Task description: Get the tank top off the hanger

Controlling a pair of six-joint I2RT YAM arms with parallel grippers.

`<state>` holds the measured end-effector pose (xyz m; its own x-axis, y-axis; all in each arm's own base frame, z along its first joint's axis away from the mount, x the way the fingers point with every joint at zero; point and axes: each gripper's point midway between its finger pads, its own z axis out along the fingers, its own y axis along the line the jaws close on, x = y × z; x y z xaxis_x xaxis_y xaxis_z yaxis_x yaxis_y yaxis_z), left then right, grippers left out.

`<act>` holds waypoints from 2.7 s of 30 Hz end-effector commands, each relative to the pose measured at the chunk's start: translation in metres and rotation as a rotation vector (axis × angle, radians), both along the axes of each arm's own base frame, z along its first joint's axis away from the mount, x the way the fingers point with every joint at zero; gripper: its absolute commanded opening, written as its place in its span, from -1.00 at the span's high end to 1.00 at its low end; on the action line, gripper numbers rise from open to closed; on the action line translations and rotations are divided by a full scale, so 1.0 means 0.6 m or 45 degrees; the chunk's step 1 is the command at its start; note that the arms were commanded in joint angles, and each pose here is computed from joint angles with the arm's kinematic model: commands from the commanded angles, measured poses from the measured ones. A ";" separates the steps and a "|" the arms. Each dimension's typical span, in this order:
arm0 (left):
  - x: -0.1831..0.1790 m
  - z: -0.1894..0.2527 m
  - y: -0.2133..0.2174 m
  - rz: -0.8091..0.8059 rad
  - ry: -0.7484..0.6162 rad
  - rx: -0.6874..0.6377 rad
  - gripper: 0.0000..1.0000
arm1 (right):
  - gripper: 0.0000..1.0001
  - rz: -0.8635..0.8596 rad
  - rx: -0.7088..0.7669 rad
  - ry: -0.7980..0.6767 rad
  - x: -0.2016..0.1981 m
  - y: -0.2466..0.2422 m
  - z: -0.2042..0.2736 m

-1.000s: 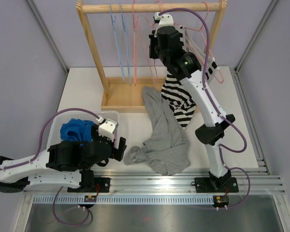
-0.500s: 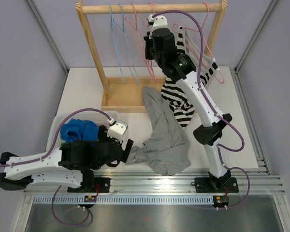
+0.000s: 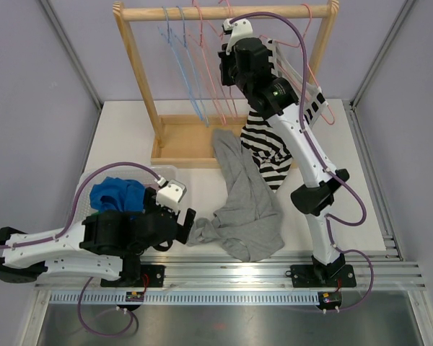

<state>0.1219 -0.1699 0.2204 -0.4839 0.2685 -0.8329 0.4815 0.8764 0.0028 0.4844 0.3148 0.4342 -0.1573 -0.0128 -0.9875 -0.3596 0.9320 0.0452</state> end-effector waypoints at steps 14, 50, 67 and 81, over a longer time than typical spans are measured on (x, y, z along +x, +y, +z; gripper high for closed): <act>0.003 0.017 -0.006 0.024 -0.039 -0.071 -0.98 | 0.40 0.060 -0.026 -0.055 -0.042 -0.021 0.052; 0.118 -0.193 -0.359 -0.042 0.197 -0.062 -0.98 | -0.99 0.474 0.321 0.056 -0.595 -0.295 -0.085; 0.125 -0.317 -0.346 0.083 0.338 0.173 0.96 | -0.99 0.442 0.344 0.051 -0.636 -0.334 -0.100; 0.164 0.059 -0.134 0.473 -0.169 -0.074 1.00 | -0.99 0.406 0.344 0.027 -0.637 -0.346 -0.101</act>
